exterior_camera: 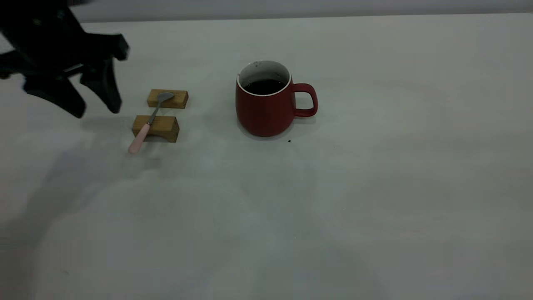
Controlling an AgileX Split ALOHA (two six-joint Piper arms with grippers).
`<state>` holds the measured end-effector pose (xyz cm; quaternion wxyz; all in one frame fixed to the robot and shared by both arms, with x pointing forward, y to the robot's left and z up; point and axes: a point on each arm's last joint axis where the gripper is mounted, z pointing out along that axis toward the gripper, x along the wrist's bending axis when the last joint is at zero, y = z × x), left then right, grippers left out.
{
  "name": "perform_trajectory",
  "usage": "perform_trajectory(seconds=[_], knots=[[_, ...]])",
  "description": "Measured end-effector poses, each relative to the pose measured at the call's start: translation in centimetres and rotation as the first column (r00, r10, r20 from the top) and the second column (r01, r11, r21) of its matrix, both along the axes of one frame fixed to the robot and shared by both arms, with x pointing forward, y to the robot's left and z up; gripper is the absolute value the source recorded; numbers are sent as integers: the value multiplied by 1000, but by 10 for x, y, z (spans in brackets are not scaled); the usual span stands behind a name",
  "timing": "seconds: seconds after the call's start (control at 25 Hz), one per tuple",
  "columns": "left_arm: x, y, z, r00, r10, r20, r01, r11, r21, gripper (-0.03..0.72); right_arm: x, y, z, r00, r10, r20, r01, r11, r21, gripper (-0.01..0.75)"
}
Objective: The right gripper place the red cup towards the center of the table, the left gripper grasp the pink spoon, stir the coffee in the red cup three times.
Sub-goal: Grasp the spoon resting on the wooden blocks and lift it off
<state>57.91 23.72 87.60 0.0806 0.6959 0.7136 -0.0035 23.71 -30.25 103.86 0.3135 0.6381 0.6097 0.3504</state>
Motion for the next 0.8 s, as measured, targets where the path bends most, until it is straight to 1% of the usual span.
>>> perform_trajectory(seconds=[0.36,0.56,0.8], knots=[[27,-4,-33,998,-63,-19,64,998,10,541,0,0,0,1000,0,0,0,1000,0,592],[28,-6,-47,995,-89,-48,90,996,14,541,0,0,0,1000,0,0,0,1000,0,592],[24,-19,-63,990,-126,-68,127,992,19,541,0,0,0,1000,0,0,0,1000,0,592]])
